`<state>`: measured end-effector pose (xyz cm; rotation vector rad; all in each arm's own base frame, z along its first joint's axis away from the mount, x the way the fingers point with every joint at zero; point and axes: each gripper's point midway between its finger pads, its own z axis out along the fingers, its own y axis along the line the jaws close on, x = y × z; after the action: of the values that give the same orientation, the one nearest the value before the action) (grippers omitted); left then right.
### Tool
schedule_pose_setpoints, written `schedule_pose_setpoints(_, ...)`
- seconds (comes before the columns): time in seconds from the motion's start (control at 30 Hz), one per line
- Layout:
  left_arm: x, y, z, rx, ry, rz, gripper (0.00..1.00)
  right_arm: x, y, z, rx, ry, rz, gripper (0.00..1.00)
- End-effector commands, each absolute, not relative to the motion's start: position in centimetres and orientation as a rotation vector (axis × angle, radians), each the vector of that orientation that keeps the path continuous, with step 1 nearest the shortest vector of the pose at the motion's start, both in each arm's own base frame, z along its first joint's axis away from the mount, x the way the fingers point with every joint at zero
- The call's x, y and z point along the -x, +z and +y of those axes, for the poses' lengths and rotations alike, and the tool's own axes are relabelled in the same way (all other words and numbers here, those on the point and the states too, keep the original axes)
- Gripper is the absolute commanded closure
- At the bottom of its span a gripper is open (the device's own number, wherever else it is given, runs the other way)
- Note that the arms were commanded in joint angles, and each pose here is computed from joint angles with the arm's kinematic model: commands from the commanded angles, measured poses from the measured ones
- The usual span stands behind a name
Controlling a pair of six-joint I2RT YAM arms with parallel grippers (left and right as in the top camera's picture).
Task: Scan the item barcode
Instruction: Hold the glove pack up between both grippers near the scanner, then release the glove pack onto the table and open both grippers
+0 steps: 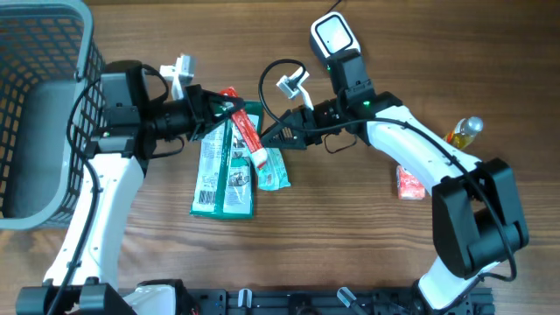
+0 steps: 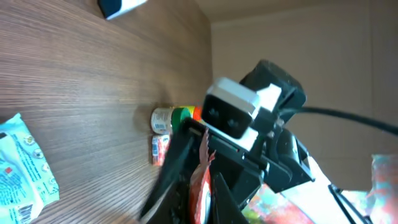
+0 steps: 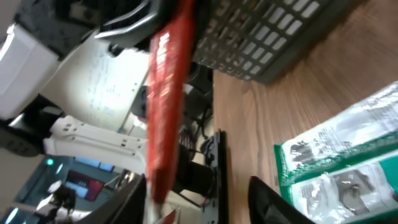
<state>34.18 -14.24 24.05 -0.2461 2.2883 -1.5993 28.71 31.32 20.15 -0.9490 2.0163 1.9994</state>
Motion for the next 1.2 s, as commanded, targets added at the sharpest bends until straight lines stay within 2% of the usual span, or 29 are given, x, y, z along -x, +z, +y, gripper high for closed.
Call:
schedule_pose_setpoints(0.0,-34.2,25.2,-13.6,0.270,-1.620,2.259,0.96,-27.5,22.0,31.1,1.020,2.075,1.908,0.56)
schedule_pose_setpoints(0.17,-34.2,25.2,-13.6,0.282,-1.625,2.262,0.96,-26.3,22.0,32.2,1.072,2.091,1.899,0.57)
schedule_pose_setpoints(0.4,-34.2,25.2,-13.6,0.282,-1.625,2.262,0.96,-25.5,22.0,32.9,1.116,2.087,1.876,0.76)
schedule_pose_setpoints(0.57,-34.2,25.2,-13.6,0.282,-1.625,2.262,0.96,-25.9,21.6,33.0,1.106,2.046,1.898,0.72)
schedule_pose_setpoints(0.77,-34.2,25.2,-13.6,0.282,-1.625,2.262,0.96,-26.0,21.6,33.0,1.108,2.044,1.894,0.74)
schedule_pose_setpoints(0.93,-34.1,25.3,-13.7,0.277,-1.633,2.261,0.96,-26.4,21.6,33.1,1.114,2.016,1.881,0.71)
schedule_pose_setpoints(1.1,-34.1,25.3,-13.7,0.277,-1.633,2.261,0.96,-27.9,21.0,32.6,1.022,1.967,1.970,0.49)
schedule_pose_setpoints(1.17,-34.2,25.3,-13.7,0.277,-1.633,2.260,0.96,-27.7,21.3,32.4,1.027,2.002,1.953,0.44)
